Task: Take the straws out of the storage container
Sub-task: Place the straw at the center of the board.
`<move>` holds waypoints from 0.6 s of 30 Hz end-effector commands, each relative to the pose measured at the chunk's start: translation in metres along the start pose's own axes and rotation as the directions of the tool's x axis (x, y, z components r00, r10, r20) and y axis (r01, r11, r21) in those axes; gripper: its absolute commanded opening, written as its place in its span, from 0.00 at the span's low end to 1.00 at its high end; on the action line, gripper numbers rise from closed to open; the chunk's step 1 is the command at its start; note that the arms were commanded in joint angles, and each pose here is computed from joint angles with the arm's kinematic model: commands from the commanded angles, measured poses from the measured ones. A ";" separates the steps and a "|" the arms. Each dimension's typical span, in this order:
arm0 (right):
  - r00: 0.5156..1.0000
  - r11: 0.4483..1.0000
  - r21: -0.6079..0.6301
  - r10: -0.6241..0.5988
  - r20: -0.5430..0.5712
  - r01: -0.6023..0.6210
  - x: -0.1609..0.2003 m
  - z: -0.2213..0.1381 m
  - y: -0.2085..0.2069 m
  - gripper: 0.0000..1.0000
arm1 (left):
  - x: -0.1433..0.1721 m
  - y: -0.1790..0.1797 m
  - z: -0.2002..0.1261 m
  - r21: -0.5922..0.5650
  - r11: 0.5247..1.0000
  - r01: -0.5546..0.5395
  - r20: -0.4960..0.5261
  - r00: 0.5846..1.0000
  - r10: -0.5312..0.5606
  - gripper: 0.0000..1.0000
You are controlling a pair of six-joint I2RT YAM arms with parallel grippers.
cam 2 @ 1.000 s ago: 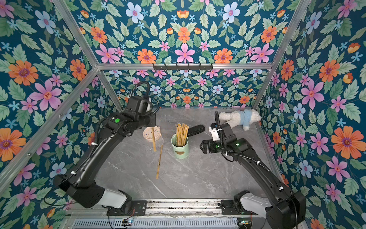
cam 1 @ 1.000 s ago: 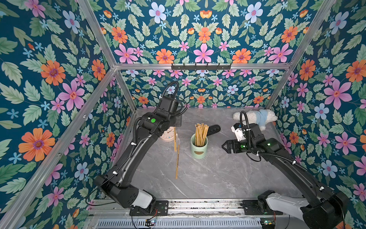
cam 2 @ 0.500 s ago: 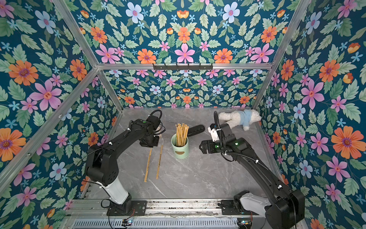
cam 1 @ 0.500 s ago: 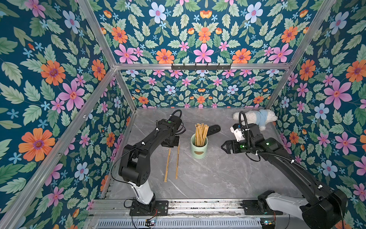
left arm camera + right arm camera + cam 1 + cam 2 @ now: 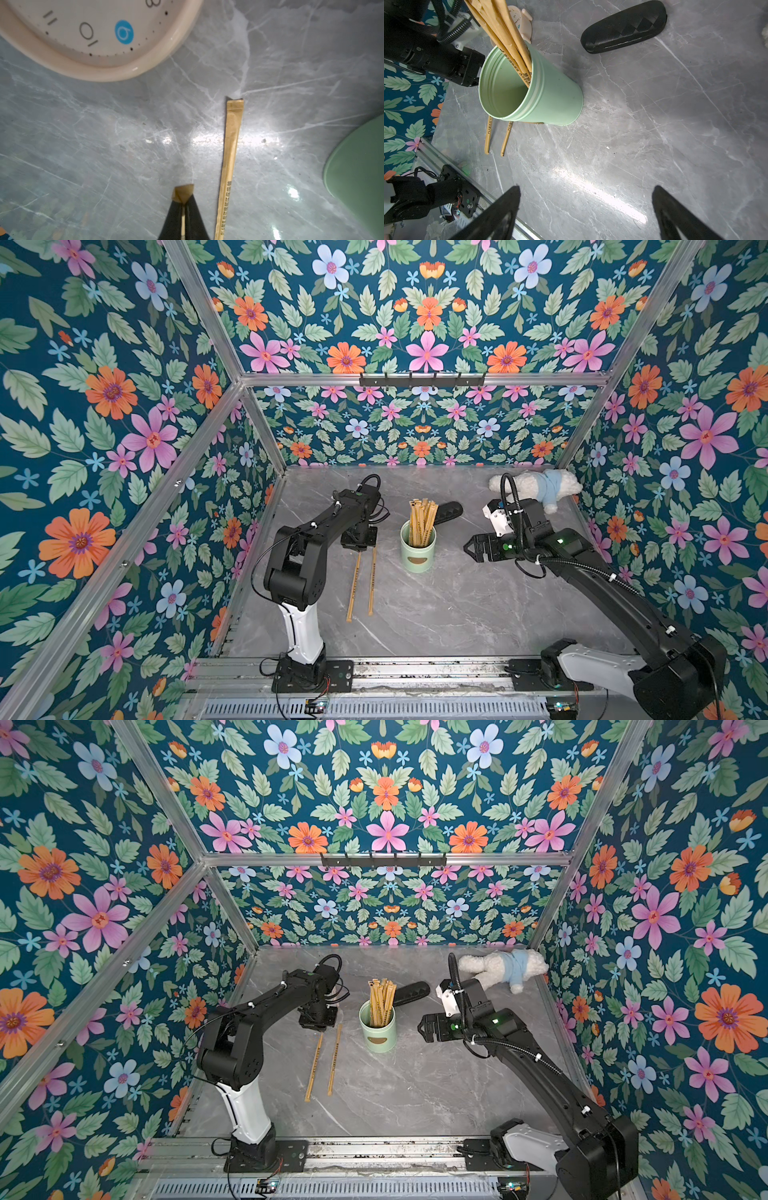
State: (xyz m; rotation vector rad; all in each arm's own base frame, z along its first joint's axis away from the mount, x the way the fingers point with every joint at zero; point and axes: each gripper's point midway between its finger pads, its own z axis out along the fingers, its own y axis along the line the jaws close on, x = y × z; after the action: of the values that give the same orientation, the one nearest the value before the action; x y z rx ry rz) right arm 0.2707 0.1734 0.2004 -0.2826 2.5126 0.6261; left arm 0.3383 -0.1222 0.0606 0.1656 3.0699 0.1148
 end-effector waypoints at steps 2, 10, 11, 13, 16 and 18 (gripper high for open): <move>1.000 1.000 -0.010 -0.007 0.000 0.007 0.000 0.001 0.002 0.99 | -0.005 -0.004 0.003 0.025 1.000 -0.004 0.002 1.000 0.004 0.09; 1.000 1.000 -0.006 -0.007 -0.003 0.007 -0.001 0.002 0.001 0.99 | -0.014 -0.007 0.010 0.038 0.999 0.002 0.005 1.000 -0.002 0.09; 1.000 1.000 -0.006 -0.007 -0.003 0.006 -0.001 0.002 0.001 0.99 | -0.015 -0.008 0.011 0.041 0.999 0.001 0.005 1.000 -0.001 0.09; 1.000 1.000 -0.006 -0.007 -0.005 0.007 0.000 0.002 0.001 0.99 | -0.015 -0.008 0.013 0.041 0.999 0.000 0.002 1.000 0.000 0.09; 1.000 1.000 -0.008 -0.007 -0.004 0.006 0.000 0.001 0.001 0.99 | -0.015 -0.006 0.017 0.035 0.999 0.001 -0.003 1.000 -0.001 0.09; 1.000 1.000 -0.008 -0.008 -0.003 0.008 -0.001 0.001 0.002 0.99 | -0.016 -0.006 0.018 0.041 0.999 0.004 -0.003 1.000 -0.004 0.09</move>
State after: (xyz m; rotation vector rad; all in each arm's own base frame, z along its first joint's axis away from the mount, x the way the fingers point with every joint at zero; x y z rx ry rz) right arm 0.2711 0.1739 0.1988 -0.2830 2.5182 0.6266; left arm 0.3553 -0.1298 0.0439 0.1479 3.0709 0.0544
